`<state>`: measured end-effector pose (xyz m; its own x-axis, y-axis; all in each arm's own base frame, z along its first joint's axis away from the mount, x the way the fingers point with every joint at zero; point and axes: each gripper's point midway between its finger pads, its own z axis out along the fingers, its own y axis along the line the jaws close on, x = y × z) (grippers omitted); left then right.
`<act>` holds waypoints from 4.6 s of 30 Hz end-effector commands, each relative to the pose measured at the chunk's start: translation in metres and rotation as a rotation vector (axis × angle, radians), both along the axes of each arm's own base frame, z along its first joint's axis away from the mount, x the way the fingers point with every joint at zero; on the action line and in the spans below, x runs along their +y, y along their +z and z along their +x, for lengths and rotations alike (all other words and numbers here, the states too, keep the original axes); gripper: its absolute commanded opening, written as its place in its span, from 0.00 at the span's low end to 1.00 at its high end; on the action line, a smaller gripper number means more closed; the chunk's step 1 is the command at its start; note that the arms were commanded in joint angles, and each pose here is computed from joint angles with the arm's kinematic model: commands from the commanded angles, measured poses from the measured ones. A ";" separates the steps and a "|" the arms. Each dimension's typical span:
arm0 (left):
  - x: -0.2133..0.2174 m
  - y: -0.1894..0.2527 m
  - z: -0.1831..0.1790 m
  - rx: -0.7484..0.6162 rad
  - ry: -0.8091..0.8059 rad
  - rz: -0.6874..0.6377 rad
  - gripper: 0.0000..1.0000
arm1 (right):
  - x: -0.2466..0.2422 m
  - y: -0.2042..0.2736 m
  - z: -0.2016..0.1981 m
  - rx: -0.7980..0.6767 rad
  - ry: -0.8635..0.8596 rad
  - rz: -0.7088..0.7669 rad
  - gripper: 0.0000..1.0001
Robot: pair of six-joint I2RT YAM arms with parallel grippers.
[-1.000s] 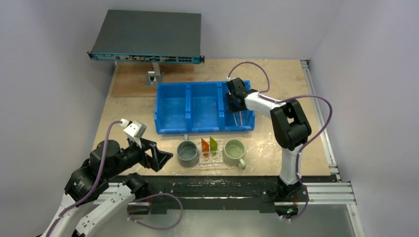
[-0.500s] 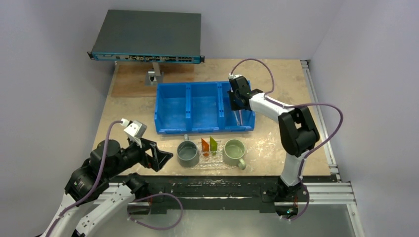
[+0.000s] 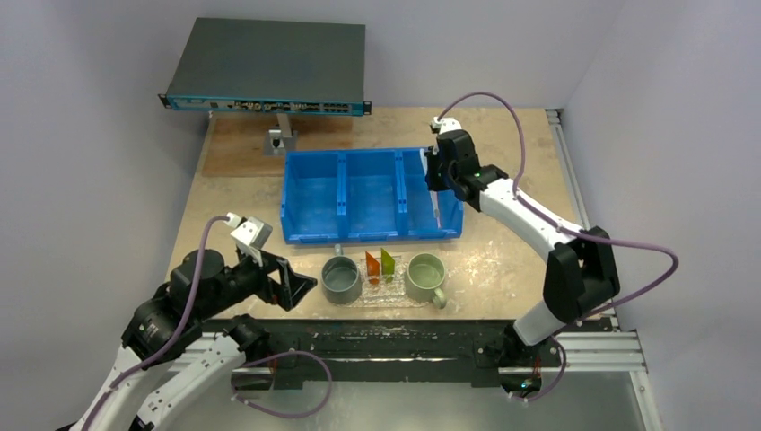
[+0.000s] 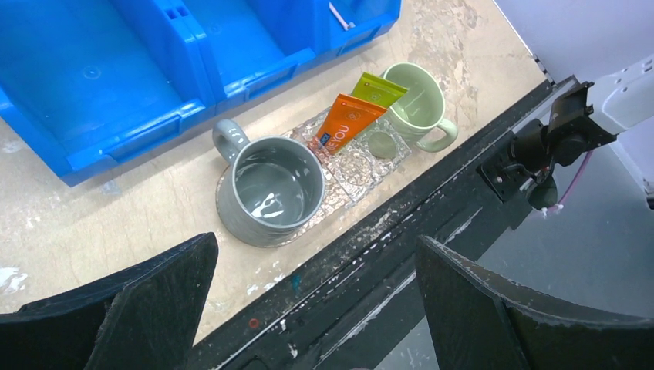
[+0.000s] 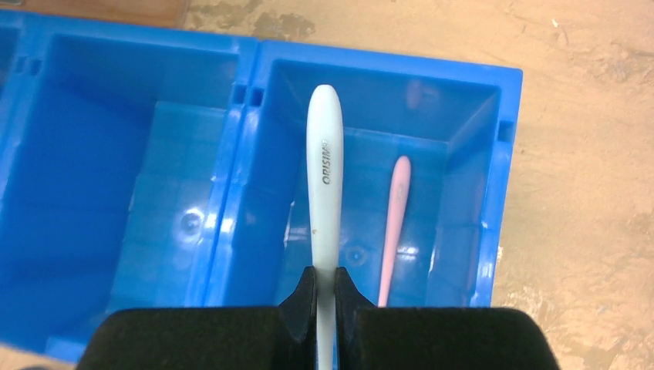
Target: Prepare toiletry sets of a toothbrush and toothpaste on the tray
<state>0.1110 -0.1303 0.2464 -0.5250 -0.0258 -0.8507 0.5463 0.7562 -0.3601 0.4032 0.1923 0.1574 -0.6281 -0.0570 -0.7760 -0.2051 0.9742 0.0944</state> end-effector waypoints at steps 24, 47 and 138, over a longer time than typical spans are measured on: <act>-0.033 0.058 -0.002 0.056 -0.062 -0.199 1.00 | 0.091 0.129 -0.150 -0.253 0.538 0.337 0.00; -0.048 0.068 0.005 0.308 0.021 -0.259 1.00 | 0.136 0.124 -0.249 -0.394 0.942 0.168 0.00; -0.042 0.064 0.034 0.422 -0.074 -0.593 0.00 | 0.094 0.186 -0.247 -0.677 0.781 0.299 0.61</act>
